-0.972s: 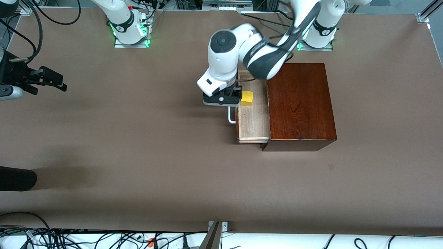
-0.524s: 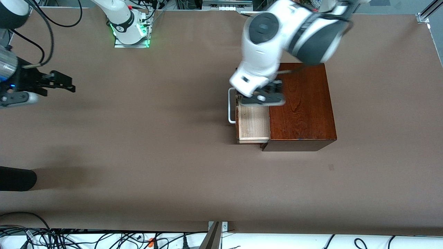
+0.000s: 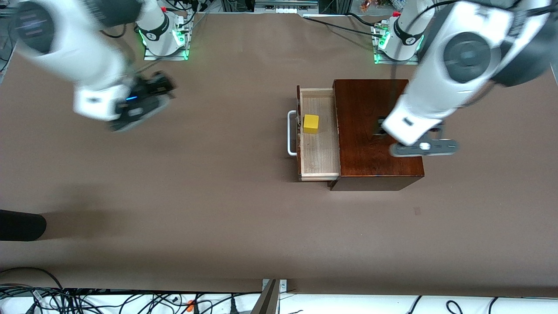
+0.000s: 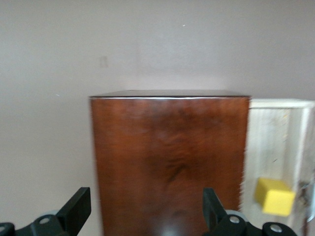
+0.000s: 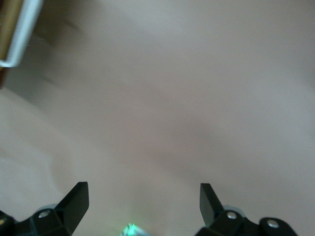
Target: Open drawer, take yellow block, close drawer
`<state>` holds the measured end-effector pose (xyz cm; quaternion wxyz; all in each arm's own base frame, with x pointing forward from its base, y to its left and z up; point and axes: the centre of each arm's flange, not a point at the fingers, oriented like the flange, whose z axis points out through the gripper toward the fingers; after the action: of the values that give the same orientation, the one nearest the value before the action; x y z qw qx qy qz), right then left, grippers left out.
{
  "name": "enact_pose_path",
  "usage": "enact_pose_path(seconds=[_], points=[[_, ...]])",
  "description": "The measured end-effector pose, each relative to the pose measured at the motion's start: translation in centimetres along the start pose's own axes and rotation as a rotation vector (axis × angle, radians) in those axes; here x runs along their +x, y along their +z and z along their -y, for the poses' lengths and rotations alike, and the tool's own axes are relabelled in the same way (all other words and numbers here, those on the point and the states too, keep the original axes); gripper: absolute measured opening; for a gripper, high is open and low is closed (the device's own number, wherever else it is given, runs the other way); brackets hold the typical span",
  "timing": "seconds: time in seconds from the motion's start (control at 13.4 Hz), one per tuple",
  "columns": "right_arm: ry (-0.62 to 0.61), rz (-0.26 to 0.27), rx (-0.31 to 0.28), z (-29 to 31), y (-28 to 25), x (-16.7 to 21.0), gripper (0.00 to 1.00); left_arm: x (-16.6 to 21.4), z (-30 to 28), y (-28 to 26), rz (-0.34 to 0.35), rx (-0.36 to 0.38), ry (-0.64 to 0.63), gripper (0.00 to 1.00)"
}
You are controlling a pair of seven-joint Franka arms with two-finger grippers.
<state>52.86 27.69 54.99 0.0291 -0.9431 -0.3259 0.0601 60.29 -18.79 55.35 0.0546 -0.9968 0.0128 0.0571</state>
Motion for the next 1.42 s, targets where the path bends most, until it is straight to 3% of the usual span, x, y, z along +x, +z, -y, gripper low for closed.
enact_pose_path(seconds=[0.15, 0.3, 0.6, 0.9, 1.2, 1.42], points=[[-0.138, -0.053, -0.032, 7.9, 1.9, 3.1, 1.0, -0.2, 4.1, -0.9, 0.02, -0.007, 0.062, 1.0], [-0.255, -0.093, -0.065, 14.7, 4.5, 5.7, 1.0, -0.4, 7.6, -1.8, 0.015, -0.063, 0.053, 1.0], [-0.435, -0.162, -0.11, 25.2, 9.3, 10.6, 1.0, -2.3, 14.4, -2.0, -0.06, -0.097, -0.013, 1.0], [-0.593, -0.218, -0.18, 29.9, 17.8, 14.7, 1.0, -5.5, 14.2, -2.3, -0.058, -0.1, 0.014, 1.0], [-0.682, -0.211, -0.232, 33.6, 23.5, 15.1, 1.0, -5.6, 13.7, -2.2, -0.055, -0.099, 0.026, 1.0], [-0.711, -0.209, -0.251, 33.6, 24.1, 15.3, 1.0, -5.6, 13.7, -2.2, -0.055, -0.099, 0.026, 1.0]])
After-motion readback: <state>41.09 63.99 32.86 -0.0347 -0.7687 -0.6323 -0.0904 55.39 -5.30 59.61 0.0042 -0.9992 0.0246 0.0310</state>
